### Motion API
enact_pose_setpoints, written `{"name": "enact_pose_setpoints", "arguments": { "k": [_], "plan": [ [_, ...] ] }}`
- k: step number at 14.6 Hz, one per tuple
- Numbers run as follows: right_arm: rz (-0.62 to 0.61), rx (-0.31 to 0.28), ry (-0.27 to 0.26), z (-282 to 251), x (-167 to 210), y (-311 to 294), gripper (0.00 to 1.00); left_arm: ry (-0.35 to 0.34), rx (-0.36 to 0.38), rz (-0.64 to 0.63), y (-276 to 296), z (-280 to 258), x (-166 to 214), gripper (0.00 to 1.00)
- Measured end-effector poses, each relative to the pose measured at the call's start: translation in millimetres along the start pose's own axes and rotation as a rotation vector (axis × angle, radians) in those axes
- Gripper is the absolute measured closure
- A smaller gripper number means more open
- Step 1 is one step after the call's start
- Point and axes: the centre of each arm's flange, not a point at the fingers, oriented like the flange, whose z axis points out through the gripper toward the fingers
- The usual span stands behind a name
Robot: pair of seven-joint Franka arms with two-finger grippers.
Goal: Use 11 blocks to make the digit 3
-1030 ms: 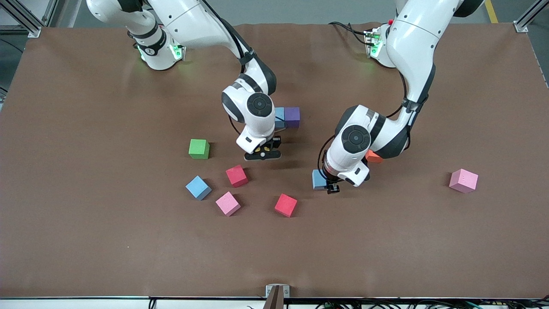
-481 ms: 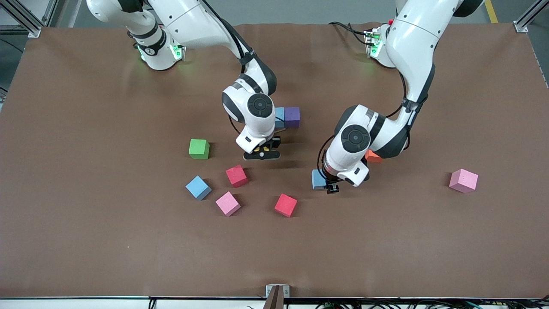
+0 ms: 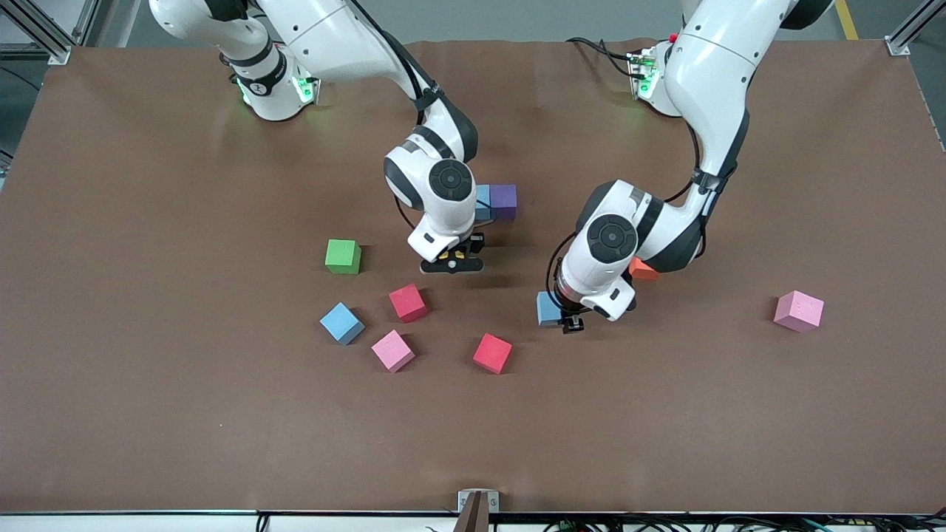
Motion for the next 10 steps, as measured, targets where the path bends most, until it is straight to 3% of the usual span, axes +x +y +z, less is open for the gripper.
{"name": "enact_pose_setpoints", "arguments": {
  "k": [8,10],
  "plan": [
    [-0.001,-0.002,-0.002,-0.2,-1.3,-1.3,0.44,-0.004,-0.005,0.000,1.7,-2.6,-1.0,0.39],
    [0.000,-0.005,-0.005,0.6,-1.7,-1.0,0.30,-0.004,-0.006,0.000,1.9,-2.9,-1.2,0.39]
  ]
}}
